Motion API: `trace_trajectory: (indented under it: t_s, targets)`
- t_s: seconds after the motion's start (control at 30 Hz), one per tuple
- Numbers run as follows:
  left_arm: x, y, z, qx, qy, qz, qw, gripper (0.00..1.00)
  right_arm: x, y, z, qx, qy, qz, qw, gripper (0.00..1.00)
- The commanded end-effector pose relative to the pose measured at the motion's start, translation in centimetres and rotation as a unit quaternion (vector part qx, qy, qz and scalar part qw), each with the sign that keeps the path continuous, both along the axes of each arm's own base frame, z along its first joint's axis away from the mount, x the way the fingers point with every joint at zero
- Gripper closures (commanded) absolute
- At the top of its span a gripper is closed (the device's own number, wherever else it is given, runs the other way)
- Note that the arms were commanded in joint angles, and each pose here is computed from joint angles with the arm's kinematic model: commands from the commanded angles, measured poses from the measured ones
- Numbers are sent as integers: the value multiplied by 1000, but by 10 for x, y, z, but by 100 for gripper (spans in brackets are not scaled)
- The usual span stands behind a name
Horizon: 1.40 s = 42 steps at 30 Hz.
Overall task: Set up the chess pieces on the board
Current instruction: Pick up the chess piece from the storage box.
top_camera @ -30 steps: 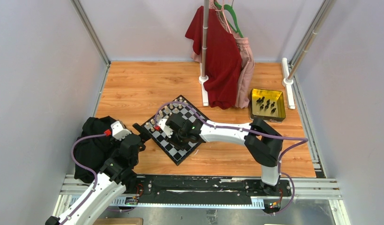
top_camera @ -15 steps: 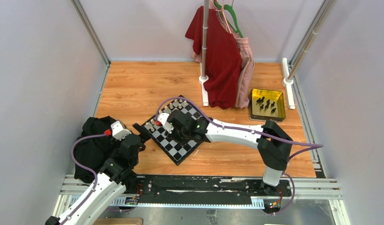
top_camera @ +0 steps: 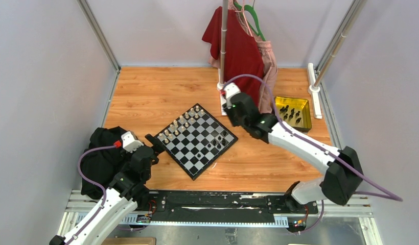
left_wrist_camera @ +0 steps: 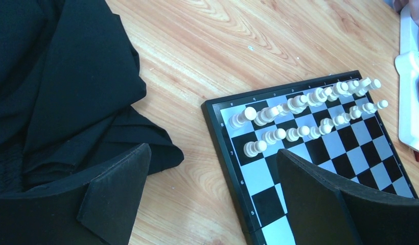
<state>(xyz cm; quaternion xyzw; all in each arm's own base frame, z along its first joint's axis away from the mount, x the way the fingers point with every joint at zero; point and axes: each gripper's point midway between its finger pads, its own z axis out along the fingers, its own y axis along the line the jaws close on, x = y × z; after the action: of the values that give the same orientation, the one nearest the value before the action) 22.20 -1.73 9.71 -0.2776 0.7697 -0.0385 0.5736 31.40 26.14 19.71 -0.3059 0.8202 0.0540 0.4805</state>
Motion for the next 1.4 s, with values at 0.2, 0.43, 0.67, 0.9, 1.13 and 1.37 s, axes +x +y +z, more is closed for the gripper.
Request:
trace_trajectory:
  t_s: [0.2, 0.43, 0.67, 0.9, 1.13, 1.37]
  targets:
    - [4, -4, 6, -2, -15, -7, 1000, 0, 33, -156, 10, 68, -51, -279, 957, 60]
    - [5, -6, 6, -2, -15, -13, 1000, 0, 49, -222, -18, 95, -29, -386, 917, 60]
    - [5, -6, 5, 0, -14, -16, 1000, 0, 80, -257, -42, 111, -7, -438, 892, 60]
    - [7, -8, 5, 3, -9, -20, 1000, 0, 111, -277, -61, 114, 11, -462, 879, 60]
    - [8, -10, 4, 7, -4, -22, 1000, 0, 134, -289, -81, 110, 33, -475, 873, 60]
    - [9, -10, 3, 9, -3, -24, 1000, 0, 152, -300, -95, 109, 45, -485, 867, 60]
